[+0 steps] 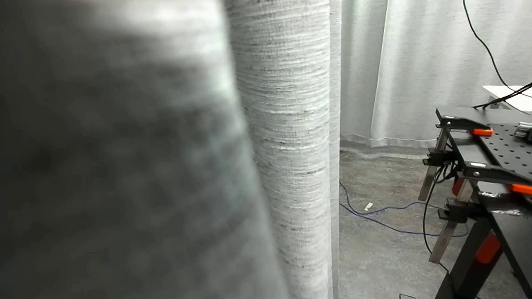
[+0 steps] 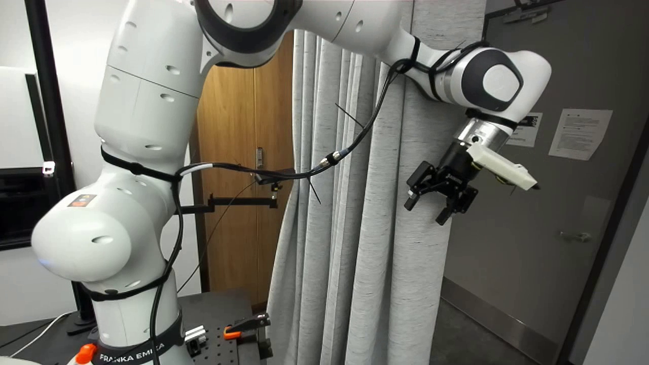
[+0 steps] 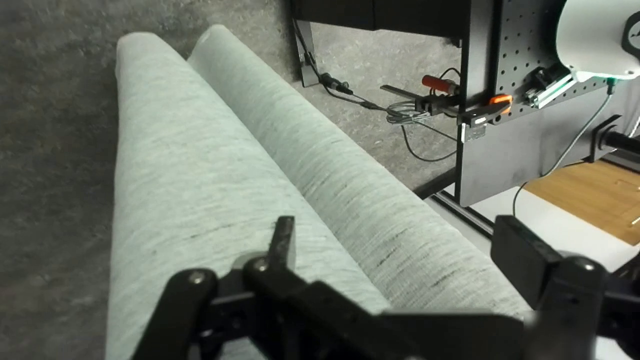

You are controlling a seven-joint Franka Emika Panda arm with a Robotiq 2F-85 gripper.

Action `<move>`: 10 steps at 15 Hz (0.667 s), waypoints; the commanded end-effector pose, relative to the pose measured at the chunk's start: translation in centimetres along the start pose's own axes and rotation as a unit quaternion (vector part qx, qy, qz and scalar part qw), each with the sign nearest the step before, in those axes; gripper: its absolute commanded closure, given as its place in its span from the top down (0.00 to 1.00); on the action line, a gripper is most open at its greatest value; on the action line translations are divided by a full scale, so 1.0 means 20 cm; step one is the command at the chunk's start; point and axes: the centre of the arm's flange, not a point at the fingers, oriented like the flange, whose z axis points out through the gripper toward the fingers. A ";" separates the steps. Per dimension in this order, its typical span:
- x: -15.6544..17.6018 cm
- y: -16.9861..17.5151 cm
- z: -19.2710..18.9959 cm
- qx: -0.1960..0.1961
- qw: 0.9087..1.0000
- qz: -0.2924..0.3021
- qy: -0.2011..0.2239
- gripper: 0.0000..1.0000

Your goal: Slide the curtain to the right

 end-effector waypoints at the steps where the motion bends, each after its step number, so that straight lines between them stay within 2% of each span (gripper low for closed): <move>1: 0.13 0.09 0.08 0.015 0.996 -0.089 0.017 1.00; 3: 0.17 0.12 0.09 0.019 0.993 -0.113 0.010 1.00; 4: 0.17 0.12 0.08 0.007 0.993 -0.121 0.007 1.00; 7: 0.17 0.10 0.03 -0.073 0.989 -0.122 0.044 1.00; 9: 0.16 0.05 0.02 -0.119 0.982 -0.127 0.071 0.95; 10: 0.16 0.03 0.02 -0.142 0.977 -0.135 0.083 0.96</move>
